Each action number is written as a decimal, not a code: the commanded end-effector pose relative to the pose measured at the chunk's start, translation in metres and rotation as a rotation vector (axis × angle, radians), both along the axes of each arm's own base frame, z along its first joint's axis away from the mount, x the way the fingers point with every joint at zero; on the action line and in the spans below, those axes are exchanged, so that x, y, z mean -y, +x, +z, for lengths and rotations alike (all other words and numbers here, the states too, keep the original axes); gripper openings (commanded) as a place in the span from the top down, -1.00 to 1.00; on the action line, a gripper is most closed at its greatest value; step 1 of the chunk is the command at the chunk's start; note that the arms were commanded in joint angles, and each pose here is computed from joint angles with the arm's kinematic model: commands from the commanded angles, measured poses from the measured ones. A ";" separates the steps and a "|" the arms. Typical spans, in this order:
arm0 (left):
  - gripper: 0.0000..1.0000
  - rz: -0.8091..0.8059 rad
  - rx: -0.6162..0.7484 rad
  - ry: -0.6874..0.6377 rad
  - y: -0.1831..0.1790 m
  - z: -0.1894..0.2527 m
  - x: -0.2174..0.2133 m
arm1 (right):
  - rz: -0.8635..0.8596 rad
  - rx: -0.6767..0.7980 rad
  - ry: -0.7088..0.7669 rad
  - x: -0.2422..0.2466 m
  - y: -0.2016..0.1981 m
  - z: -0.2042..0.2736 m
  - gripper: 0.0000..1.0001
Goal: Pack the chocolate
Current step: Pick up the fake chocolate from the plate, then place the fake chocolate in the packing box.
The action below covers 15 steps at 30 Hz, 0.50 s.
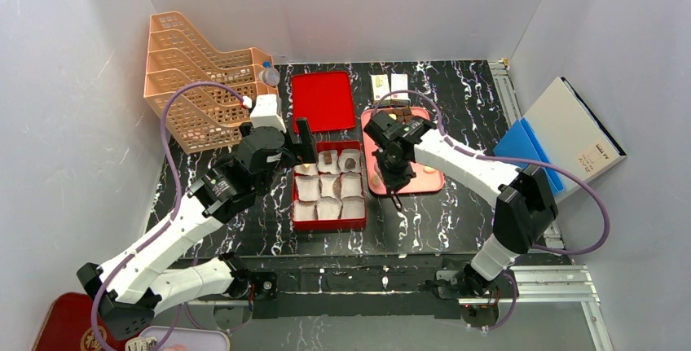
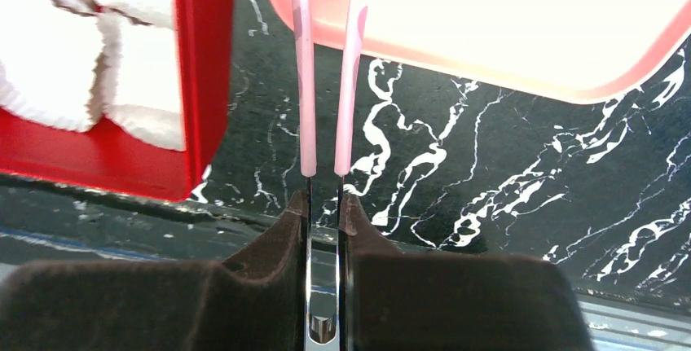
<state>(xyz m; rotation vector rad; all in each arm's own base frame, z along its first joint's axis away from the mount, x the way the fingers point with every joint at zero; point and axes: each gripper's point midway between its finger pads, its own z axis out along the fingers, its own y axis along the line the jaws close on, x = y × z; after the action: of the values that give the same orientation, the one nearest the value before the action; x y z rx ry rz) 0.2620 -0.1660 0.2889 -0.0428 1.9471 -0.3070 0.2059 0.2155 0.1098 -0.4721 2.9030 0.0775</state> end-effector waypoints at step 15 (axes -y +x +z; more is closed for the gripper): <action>-0.97 0.028 -0.001 -0.035 -0.003 0.002 -0.005 | 0.129 -0.001 0.149 -0.051 -0.015 0.044 0.87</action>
<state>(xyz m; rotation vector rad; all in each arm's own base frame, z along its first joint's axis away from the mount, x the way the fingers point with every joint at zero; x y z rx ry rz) 0.2617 -0.1666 0.2891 -0.0643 1.9480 -0.3214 0.1991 0.2554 0.1471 -0.5812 2.8404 0.2726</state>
